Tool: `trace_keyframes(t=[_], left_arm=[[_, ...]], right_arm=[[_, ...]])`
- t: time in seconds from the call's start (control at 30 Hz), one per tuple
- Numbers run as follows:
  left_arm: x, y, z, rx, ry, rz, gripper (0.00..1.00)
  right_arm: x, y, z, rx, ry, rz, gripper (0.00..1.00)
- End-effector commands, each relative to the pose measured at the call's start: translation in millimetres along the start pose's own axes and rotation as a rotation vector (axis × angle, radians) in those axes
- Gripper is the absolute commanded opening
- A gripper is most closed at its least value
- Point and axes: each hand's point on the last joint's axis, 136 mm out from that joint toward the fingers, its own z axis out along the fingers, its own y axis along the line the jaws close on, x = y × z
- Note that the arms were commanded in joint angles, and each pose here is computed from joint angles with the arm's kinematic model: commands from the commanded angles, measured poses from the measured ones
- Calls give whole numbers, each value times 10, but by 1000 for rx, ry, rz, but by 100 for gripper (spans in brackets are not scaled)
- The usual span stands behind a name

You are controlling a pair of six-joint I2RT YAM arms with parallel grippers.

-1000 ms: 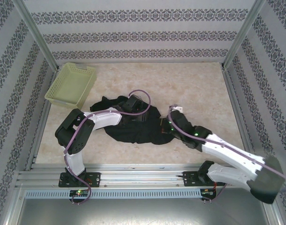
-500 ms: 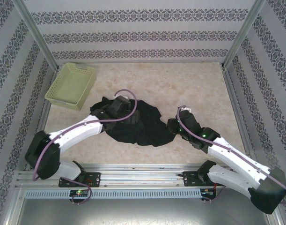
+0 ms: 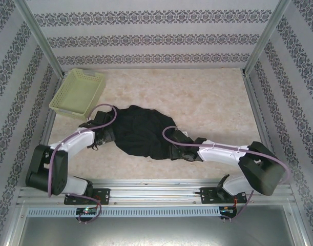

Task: Fold the inside-out t-shirt

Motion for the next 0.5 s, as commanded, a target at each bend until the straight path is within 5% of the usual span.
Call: trace_keyframes(t=[0.0, 0.03, 0.17, 0.47], left_arm=[[-62, -338, 1, 172, 21, -27, 72], [-76, -400, -33, 207, 19, -31, 59], [-241, -505, -372, 292, -77, -17, 20], [-736, -506, -2181, 599, -534, -9, 2]], right_arm=[[-130, -1, -40, 29, -50, 17, 14], [-177, -34, -108, 45, -73, 18, 2], [-470, -168, -608, 85, -238, -5, 0], [-1199, -440, -2950, -42, -820, 18, 0]])
